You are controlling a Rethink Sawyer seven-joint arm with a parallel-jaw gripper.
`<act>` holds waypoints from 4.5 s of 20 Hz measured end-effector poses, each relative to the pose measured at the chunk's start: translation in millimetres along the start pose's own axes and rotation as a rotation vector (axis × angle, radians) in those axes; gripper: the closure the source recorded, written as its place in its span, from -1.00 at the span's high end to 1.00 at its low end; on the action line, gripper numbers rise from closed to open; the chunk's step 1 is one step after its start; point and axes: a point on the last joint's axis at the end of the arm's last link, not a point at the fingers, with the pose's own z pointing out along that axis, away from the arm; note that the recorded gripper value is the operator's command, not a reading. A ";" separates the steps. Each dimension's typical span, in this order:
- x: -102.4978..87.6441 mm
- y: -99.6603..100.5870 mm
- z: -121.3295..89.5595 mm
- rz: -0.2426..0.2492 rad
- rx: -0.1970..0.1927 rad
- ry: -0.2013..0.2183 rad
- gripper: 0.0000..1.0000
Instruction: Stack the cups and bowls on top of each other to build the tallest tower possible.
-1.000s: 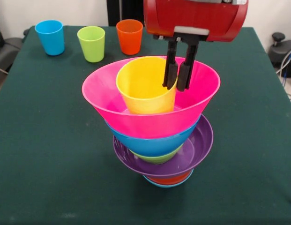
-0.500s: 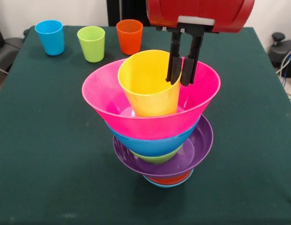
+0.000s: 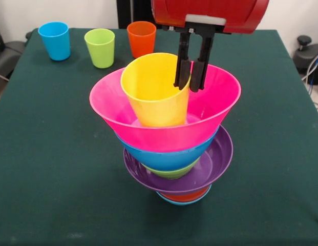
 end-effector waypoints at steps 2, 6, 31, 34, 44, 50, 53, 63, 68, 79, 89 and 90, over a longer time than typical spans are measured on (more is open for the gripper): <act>0.2 -1.2 0.4 0.001 0.003 0.001 -1.00; 1.5 -3.7 2.9 0.002 0.011 0.005 -1.00; -13.2 7.4 18.3 0.014 0.011 0.021 -1.00; -14.7 6.9 11.2 0.023 0.001 0.020 -1.00; -3.8 3.6 -21.3 0.030 -0.003 0.033 -1.00; 1.5 -5.5 -32.5 0.033 0.019 0.017 -1.00; 4.4 -8.4 -33.2 0.033 0.027 0.005 -1.00; 7.8 -14.9 -21.9 0.032 0.042 -0.026 -1.00; 10.8 -19.9 -18.4 0.033 0.055 -0.035 -1.00; 23.9 -14.6 -1.3 0.016 0.065 -0.048 -1.00; 34.2 -2.8 12.6 -0.004 0.061 -0.068 -1.00; 34.9 -2.2 13.7 -0.005 0.060 -0.069 -1.00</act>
